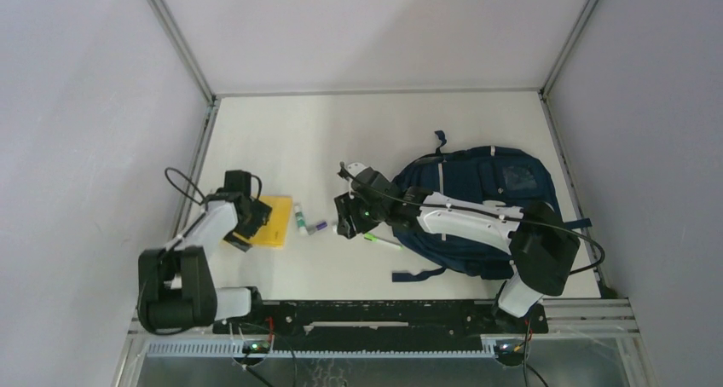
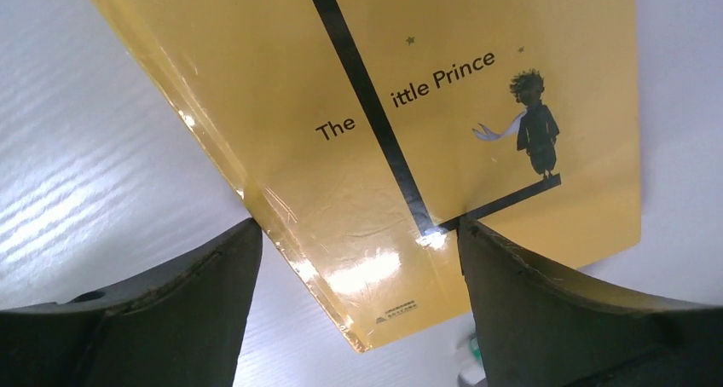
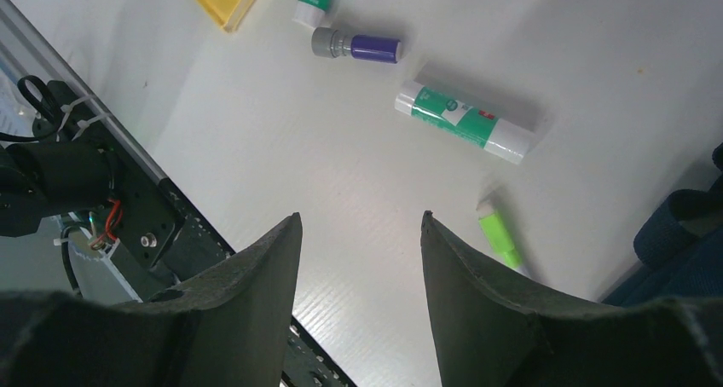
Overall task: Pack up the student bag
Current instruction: Adjust the book at the center of the board.
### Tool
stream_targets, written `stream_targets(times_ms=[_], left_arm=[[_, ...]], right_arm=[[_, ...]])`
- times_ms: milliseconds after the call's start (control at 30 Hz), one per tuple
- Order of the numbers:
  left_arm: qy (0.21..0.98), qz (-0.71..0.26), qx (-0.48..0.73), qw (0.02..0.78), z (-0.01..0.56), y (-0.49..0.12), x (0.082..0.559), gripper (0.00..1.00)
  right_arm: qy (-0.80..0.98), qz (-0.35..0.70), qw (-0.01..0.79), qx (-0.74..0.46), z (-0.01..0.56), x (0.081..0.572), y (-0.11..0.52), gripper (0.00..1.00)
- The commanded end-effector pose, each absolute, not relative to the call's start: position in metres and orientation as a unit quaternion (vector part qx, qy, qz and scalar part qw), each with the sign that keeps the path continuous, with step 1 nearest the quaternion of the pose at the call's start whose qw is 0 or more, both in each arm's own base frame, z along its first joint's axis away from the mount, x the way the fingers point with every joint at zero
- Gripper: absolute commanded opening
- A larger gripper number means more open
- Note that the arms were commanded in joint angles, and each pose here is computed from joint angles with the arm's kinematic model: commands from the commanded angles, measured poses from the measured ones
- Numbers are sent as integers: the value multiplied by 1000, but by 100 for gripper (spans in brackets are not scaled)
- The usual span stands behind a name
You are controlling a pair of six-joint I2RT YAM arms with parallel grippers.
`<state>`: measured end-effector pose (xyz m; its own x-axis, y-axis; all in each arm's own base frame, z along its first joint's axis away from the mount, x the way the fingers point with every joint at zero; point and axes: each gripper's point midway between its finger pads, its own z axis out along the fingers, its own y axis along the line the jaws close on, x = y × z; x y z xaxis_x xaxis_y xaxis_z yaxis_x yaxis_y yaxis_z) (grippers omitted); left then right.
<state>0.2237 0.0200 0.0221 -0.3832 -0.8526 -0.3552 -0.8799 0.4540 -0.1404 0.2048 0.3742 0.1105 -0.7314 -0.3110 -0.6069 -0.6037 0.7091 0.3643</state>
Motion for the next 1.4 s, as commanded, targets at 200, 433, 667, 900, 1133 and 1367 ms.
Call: stream_targets(times_ms=[200, 433, 667, 900, 1133, 1367], left_arm=[[842, 114, -493, 190, 26, 52, 294, 91], [896, 129, -374, 203, 43, 44, 362, 91], [943, 94, -216, 237, 70, 1, 405, 92], [923, 72, -259, 274, 99, 3, 422, 96], [857, 68, -459, 225, 90, 74, 383, 100], [791, 11, -574, 213, 63, 110, 353, 100]], right_arm=[[883, 301, 267, -240, 126, 214, 375, 61], [892, 284, 267, -229, 124, 219, 365, 61], [893, 284, 284, -202, 133, 228, 352, 61], [895, 285, 295, -176, 137, 237, 331, 61], [897, 285, 293, -170, 132, 232, 323, 61], [895, 292, 288, -174, 129, 231, 325, 61]])
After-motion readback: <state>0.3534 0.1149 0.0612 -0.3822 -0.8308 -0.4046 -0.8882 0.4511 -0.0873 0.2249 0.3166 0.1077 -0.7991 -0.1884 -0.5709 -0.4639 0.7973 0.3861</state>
